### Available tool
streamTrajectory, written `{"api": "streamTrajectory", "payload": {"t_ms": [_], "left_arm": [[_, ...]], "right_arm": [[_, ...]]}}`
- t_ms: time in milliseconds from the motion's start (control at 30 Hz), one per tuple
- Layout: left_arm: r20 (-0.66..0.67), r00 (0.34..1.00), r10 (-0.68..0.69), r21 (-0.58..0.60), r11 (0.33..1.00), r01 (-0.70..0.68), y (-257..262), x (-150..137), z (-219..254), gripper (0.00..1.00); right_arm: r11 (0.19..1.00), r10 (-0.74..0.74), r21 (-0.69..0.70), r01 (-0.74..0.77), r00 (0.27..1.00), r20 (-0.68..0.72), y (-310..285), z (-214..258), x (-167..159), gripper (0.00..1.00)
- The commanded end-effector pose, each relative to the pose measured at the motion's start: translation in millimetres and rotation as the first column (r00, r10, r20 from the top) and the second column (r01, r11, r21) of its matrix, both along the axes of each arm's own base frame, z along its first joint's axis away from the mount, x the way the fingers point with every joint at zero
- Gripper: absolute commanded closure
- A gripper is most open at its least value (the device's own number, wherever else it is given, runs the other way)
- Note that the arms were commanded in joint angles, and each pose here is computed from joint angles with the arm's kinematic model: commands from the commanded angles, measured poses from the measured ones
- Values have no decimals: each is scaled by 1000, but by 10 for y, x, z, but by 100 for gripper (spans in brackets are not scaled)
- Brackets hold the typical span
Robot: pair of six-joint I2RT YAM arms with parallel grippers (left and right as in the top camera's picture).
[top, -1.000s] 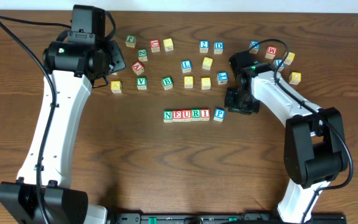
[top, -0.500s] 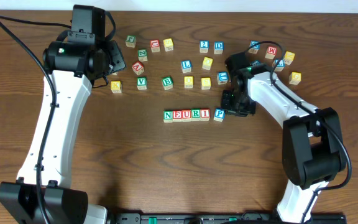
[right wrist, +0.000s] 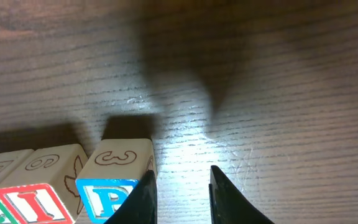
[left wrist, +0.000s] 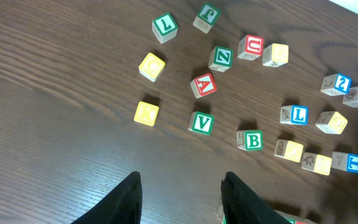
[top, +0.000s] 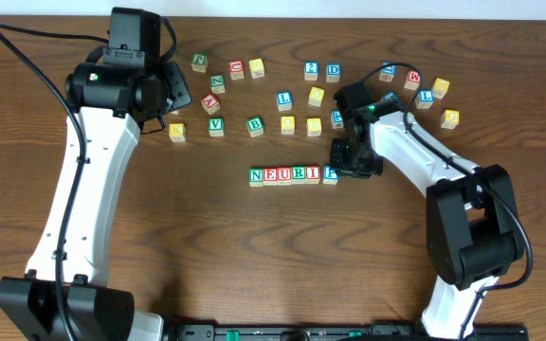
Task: Spell out NEURIPS
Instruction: 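Push the P block toward the I with the right gripper, then raise the right gripper and move it up toward the far blocks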
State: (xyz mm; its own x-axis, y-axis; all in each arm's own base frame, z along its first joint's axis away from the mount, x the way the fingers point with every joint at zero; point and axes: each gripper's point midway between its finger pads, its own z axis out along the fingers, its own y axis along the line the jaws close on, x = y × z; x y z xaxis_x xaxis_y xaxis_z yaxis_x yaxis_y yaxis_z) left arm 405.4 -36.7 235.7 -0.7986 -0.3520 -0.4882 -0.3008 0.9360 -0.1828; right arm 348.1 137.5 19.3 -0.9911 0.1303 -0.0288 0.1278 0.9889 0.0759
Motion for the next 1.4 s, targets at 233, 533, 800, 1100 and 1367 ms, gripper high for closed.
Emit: {"api": "streamTrajectory", "payload": {"t_ms": [233, 533, 800, 1100, 1367], "left_arm": [[-12, 1000, 3, 14, 1000, -3, 16, 15, -47, 59], [-12, 1000, 3, 14, 1000, -3, 16, 16, -46, 59], [-12, 1000, 3, 14, 1000, -3, 16, 16, -46, 59], [-12, 1000, 3, 14, 1000, -3, 16, 16, -46, 59], [-12, 1000, 4, 14, 1000, -3, 16, 15, -47, 59]], "right_arm": [[1000, 1, 12, -1, 1000, 24, 72, 14, 60, 77], [1000, 23, 17, -24, 999, 38, 165, 16, 62, 78], [999, 25, 19, -26, 999, 46, 178, 20, 79, 77], [999, 41, -16, -40, 996, 78, 116, 82, 160, 71], [998, 67, -10, -66, 990, 123, 70, 403, 330, 69]]}}
